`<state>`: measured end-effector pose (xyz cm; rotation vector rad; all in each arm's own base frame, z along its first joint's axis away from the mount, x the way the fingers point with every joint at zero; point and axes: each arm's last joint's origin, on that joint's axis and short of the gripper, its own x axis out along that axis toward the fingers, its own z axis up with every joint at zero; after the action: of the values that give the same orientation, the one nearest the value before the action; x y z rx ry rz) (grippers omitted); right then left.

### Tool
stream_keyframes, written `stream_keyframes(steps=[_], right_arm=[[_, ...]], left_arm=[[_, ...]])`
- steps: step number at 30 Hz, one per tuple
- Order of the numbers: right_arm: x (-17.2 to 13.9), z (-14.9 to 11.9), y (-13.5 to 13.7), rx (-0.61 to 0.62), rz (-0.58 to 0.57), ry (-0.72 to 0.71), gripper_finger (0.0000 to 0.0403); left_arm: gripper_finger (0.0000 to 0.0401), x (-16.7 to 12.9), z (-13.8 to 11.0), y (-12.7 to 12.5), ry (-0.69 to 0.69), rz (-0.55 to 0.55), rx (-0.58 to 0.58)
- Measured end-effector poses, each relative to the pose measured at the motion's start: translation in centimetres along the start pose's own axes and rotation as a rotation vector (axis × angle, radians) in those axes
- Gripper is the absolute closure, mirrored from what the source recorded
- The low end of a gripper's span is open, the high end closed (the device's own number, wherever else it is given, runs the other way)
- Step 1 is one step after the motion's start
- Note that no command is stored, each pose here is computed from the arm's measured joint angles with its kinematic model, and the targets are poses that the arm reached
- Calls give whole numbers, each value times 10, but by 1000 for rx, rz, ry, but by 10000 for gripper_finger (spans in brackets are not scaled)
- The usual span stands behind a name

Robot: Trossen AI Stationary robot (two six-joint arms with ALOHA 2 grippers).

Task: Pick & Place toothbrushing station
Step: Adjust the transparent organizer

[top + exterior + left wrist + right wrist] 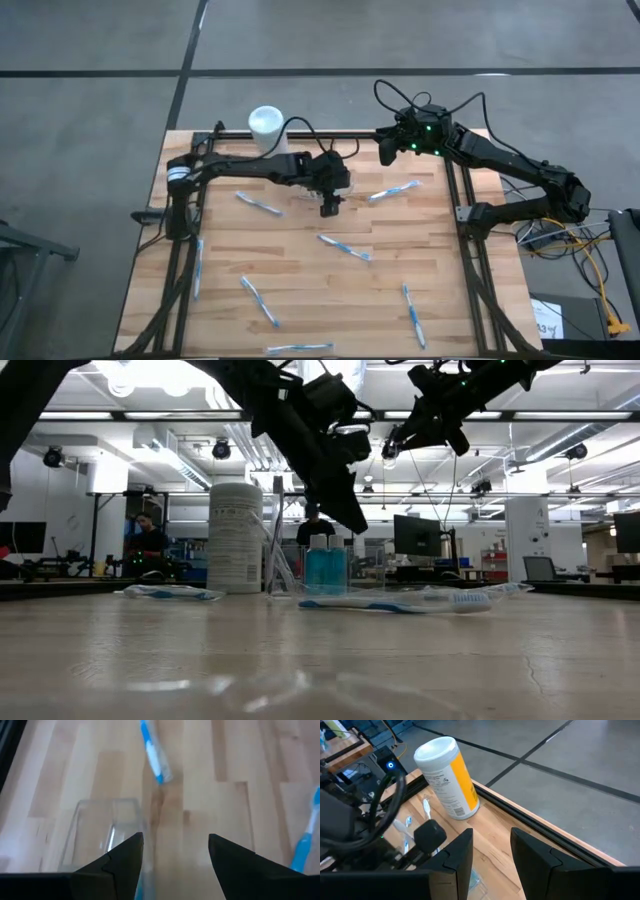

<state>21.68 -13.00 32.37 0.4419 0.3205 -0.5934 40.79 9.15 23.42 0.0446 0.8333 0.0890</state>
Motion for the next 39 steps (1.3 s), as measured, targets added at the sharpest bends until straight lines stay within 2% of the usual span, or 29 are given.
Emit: stream_keyframes(steps=[4, 16, 28, 35, 39], right_arm=[[0, 0, 0, 0, 0, 0, 275], [0, 0, 0, 0, 0, 0, 275], [0, 0, 0, 0, 0, -1, 275], [0, 0, 0, 0, 0, 0, 275], [0, 0, 0, 0, 0, 0, 275]], left_arm=[[189, 5, -4, 5, 24, 7, -13], [268, 12, -10, 11, 55, 10, -45], [392, 8, -13, 10, 99, 1, -34], [395, 1, -19, 6, 172, -39, -33], [397, -5, -22, 1, 212, -98, 17]])
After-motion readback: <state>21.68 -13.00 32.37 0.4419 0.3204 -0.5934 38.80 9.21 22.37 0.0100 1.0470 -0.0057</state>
